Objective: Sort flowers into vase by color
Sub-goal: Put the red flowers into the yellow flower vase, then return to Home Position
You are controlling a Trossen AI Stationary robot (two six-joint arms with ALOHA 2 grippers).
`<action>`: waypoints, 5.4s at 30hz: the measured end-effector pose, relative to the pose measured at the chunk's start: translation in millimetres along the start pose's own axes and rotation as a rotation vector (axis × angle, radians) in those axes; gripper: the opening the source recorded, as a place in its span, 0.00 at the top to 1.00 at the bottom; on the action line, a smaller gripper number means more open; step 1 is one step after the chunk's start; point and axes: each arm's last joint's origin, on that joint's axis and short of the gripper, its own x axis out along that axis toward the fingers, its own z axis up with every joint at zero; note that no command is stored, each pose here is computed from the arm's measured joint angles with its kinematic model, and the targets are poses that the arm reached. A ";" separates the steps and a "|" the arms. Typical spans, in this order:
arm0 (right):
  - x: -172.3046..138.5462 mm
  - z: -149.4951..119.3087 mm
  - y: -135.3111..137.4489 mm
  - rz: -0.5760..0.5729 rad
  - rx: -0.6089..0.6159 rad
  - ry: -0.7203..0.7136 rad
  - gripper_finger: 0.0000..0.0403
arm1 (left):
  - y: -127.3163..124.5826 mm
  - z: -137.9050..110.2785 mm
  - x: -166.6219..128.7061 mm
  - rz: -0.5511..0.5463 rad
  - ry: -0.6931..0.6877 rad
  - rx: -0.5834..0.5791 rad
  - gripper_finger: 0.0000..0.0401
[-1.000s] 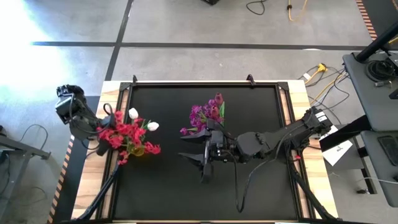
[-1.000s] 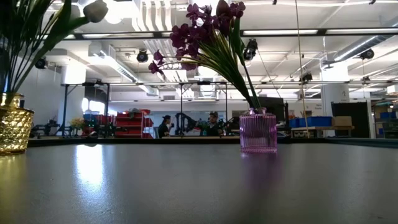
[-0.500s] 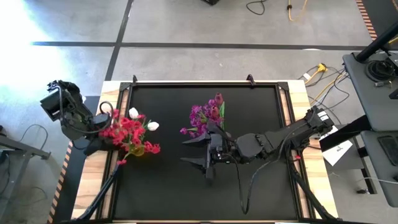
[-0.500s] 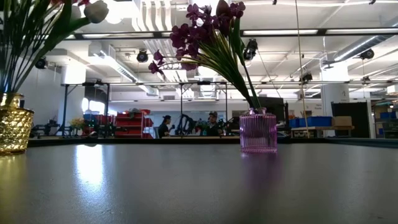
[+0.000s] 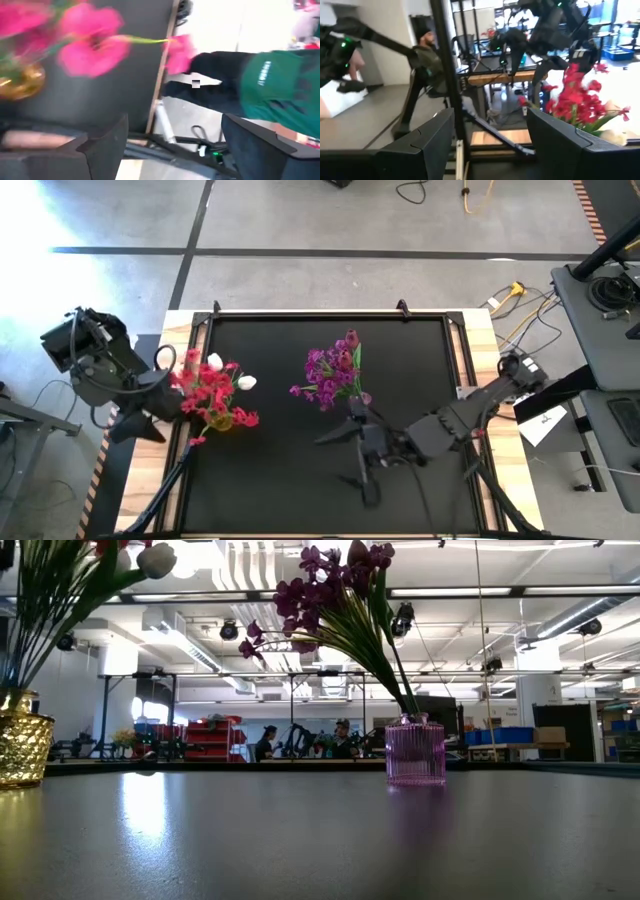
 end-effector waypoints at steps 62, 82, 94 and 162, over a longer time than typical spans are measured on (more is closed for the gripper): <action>-124.8 0.3 2.4 0.360 -0.022 0.065 0.57 | 36.9 -53.2 117.2 -0.987 -0.922 1.092 0.93; -229.7 -113.7 -82.5 0.392 0.170 -0.271 0.57 | 118.1 -74.6 180.0 -1.134 -0.996 0.943 0.93; -283.4 -177.0 -126.5 0.417 0.331 -0.569 0.57 | 123.7 -75.0 175.3 -1.150 -1.077 1.041 0.93; -271.6 -250.9 -127.5 0.309 -0.059 0.148 0.57 | 154.5 -77.8 223.2 -0.510 -0.744 1.093 0.93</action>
